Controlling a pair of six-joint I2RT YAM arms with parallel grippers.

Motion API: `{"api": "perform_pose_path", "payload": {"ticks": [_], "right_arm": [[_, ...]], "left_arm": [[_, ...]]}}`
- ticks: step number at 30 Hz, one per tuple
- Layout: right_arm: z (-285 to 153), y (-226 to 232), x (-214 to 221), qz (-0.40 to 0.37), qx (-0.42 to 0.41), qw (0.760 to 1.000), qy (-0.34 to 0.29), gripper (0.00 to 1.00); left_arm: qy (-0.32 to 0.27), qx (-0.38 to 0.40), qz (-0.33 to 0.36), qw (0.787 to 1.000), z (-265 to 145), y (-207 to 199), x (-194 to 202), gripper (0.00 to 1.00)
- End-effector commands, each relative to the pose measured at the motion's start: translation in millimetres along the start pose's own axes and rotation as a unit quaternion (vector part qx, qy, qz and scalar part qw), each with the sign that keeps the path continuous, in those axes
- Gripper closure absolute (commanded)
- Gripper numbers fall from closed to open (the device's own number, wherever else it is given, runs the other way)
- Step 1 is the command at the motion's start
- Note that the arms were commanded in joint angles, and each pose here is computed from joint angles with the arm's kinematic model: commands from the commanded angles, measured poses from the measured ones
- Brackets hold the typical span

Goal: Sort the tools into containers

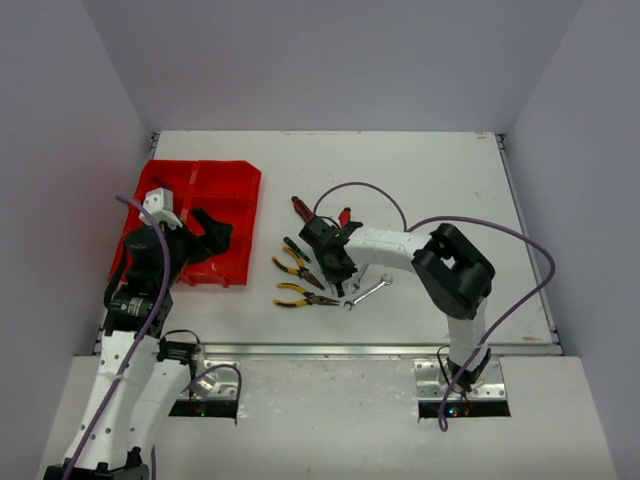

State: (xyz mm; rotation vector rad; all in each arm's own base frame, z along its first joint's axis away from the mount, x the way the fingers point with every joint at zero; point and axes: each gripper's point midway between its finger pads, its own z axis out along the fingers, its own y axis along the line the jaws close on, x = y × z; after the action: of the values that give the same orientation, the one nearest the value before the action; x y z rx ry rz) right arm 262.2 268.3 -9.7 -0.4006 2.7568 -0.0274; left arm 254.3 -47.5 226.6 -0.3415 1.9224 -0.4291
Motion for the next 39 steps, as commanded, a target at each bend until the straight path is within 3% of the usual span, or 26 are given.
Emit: {"api": "perform_pose_path", "payload": {"ticks": [1, 4, 6, 8, 11, 13, 16, 19, 22, 23, 24, 31, 36, 39], "right_arm": [[-27, -4, -10, 0.019, -0.007, 0.999, -0.042, 0.92], [-67, -10, -25, 0.025, -0.017, 0.995, -0.098, 0.95], [-100, -6, -37, 0.030, -0.062, 0.986, -0.150, 0.96], [-124, 17, -39, 0.014, -0.156, 0.970, -0.184, 0.96], [-161, 47, -29, -0.032, -0.297, 0.925, -0.236, 0.97], [-174, 49, -37, -0.017, -0.315, 0.911, -0.264, 0.99], [-152, 24, -42, 0.011, -0.223, 0.944, -0.243, 1.00], [-143, 34, -35, -0.013, -0.243, 0.941, -0.234, 1.00], [-172, 65, -33, -0.038, -0.357, 0.893, -0.271, 1.00], [-167, 65, -27, -0.039, -0.358, 0.894, -0.265, 1.00], [-184, 72, -32, -0.045, -0.389, 0.874, -0.289, 1.00], [-223, 75, -38, -0.051, -0.436, 0.829, -0.346, 1.00], [-240, 91, -28, -0.072, -0.499, 0.790, -0.347, 1.00], [-244, 98, -28, -0.076, -0.513, 0.782, -0.344, 1.00]], "left_arm": [[-0.012, 0.032, 0.008, 0.999, 2, -15, -9, 0.00], [0.013, 0.084, 0.009, 0.996, 1, -34, -3, 0.00], [0.053, 0.168, -0.010, 0.984, -4, -64, 9, 0.00], [0.076, 0.262, -0.042, 0.961, -13, -94, 16, 0.00], [0.094, 0.389, -0.097, 0.911, -34, -131, 19, 0.00], [0.101, 0.398, -0.113, 0.905, -35, -136, 24, 0.00], [0.102, 0.354, -0.130, 0.921, -18, -124, 33, 0.00], [0.109, 0.344, -0.146, 0.921, -15, -119, 43, 0.00], [0.123, 0.359, -0.174, 0.909, -18, -120, 61, 0.00], [0.119, 0.374, -0.179, 0.902, -22, -127, 57, 0.00], [0.142, 0.375, -0.195, 0.895, -20, -129, 74, 0.00], [0.175, 0.355, -0.196, 0.897, -14, -136, 105, 0.05], [0.170, 0.397, -0.195, 0.881, -23, -156, 98, 0.20], [0.169, 0.415, -0.192, 0.873, -27, -166, 92, 0.30]]}}
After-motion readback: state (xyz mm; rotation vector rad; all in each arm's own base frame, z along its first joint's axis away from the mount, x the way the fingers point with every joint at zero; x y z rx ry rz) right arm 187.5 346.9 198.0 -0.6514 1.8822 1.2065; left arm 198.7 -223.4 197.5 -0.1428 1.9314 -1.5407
